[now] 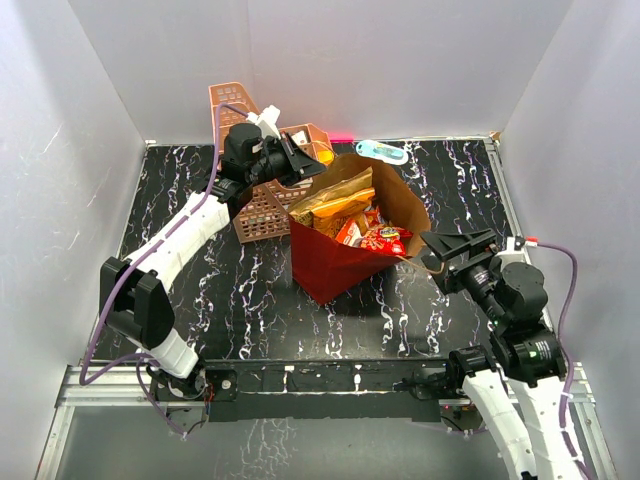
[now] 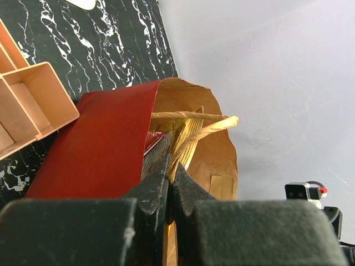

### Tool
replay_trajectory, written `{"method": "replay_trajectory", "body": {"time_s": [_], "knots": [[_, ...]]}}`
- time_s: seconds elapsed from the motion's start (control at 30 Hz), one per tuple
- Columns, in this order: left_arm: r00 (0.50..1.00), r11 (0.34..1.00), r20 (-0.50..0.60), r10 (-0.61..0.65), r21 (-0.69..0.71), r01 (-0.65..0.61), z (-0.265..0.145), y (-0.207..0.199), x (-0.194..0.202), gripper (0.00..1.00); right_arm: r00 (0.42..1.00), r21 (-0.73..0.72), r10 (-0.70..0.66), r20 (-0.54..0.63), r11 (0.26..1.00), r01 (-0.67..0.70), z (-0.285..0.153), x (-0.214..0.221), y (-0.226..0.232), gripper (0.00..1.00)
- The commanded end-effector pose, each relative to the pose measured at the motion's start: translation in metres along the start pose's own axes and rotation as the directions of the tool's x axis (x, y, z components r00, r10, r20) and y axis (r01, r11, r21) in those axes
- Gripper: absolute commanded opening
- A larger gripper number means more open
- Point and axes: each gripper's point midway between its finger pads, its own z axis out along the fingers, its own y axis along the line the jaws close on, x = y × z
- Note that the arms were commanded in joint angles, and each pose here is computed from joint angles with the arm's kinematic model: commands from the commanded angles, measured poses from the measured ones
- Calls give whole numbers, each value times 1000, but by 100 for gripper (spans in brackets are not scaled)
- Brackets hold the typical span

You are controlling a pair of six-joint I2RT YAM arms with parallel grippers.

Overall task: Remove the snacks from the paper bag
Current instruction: Move the paper bag to the center of the board, then adjust the paper bag at the center of the board.

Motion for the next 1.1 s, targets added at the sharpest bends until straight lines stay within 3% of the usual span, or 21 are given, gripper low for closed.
{"method": "replay_trajectory", "body": {"time_s": [0.0, 0.4, 0.63, 0.8, 1.07], "knots": [[997, 992, 67, 38, 121, -46, -26, -51, -21, 0, 993, -243, 113, -30, 963, -117, 4, -5, 59, 76], [998, 988, 57, 4, 151, -12, -27, -55, -18, 0, 980, -308, 197, -24, 931, -195, 21, -13, 62, 65], [999, 988, 51, -6, 152, -2, -27, -54, -15, 0, 981, -332, 194, 0, 925, -183, 14, -17, 66, 44], [999, 987, 49, -19, 159, 11, -28, -53, -14, 0, 977, -342, 212, 16, 919, -194, 13, -21, 69, 36], [998, 987, 48, -31, 160, 23, -27, -54, -14, 0, 973, -350, 228, 20, 914, -207, 16, -25, 74, 37]]}}
